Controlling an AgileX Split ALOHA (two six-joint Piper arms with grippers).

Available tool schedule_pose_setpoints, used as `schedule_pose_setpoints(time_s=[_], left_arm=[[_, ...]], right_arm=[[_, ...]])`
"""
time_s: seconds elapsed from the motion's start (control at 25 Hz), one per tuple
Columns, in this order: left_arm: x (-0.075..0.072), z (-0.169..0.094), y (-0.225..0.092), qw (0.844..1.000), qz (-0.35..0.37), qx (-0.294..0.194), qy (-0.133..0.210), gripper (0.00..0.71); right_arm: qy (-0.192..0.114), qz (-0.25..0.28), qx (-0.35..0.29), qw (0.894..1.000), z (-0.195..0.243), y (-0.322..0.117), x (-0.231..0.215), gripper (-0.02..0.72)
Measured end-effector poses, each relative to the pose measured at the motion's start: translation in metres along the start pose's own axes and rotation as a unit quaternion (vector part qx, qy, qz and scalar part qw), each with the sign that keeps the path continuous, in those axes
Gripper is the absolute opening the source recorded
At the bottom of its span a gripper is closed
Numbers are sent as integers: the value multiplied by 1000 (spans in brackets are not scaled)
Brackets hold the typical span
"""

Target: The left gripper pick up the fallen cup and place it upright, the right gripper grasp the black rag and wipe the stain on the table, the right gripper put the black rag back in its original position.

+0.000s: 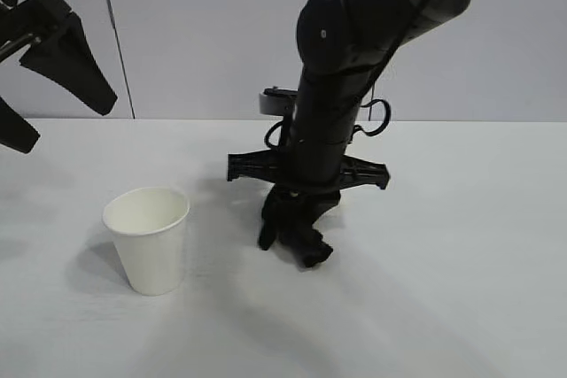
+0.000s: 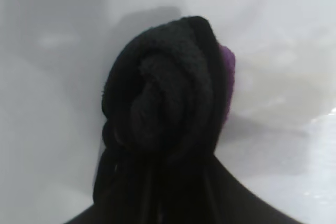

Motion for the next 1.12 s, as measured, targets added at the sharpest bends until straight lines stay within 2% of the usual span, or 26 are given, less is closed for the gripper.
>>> schedule_pose_setpoints(time_s=[0.2,0.24,0.28,0.36,0.4,0.48,0.8,0.96,1.12], left_arm=[[-2,0,-2,1000,0,8,-6,693],[-2,0,-3,1000,0,10,-7,693],[-2,0,-3,1000,0,10,-7,693],[-2,0,-3,1000,0,10,-8,693],[-2,0,-3,1000,0,10,-8,693],[-2,0,-3,1000,0,10,-8,693],[-2,0,-3,1000,0,10,-7,693],[-2,0,-2,1000,-1,9,-9,693],[-4,0,-1,1000,-9,3,-17,693]], right_arm=[[-34,1,20,999,-16,4,-27,118],[-36,2,22,999,-22,4,-29,141],[-35,2,20,999,-31,4,-29,189],[-34,2,15,999,-48,6,-30,421],[-33,-3,10,999,-56,7,-30,505],[-33,-9,9,999,-71,6,-30,593],[-4,11,-40,999,-131,4,-44,622],[34,50,-48,997,-146,-14,-59,622],[65,66,-52,994,-151,-29,-64,622]])
Point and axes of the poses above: a point on each arm's last joint axis where the gripper is mounted, z pointing out along that axis toward the gripper, x along the wrist's bending axis when the last joint is at zero, y = z × x, the point moved 4 cm from there along z, pointing out along that axis toward the gripper, and after that the axes turned 9 degrees about z, right-handed, at the moved point
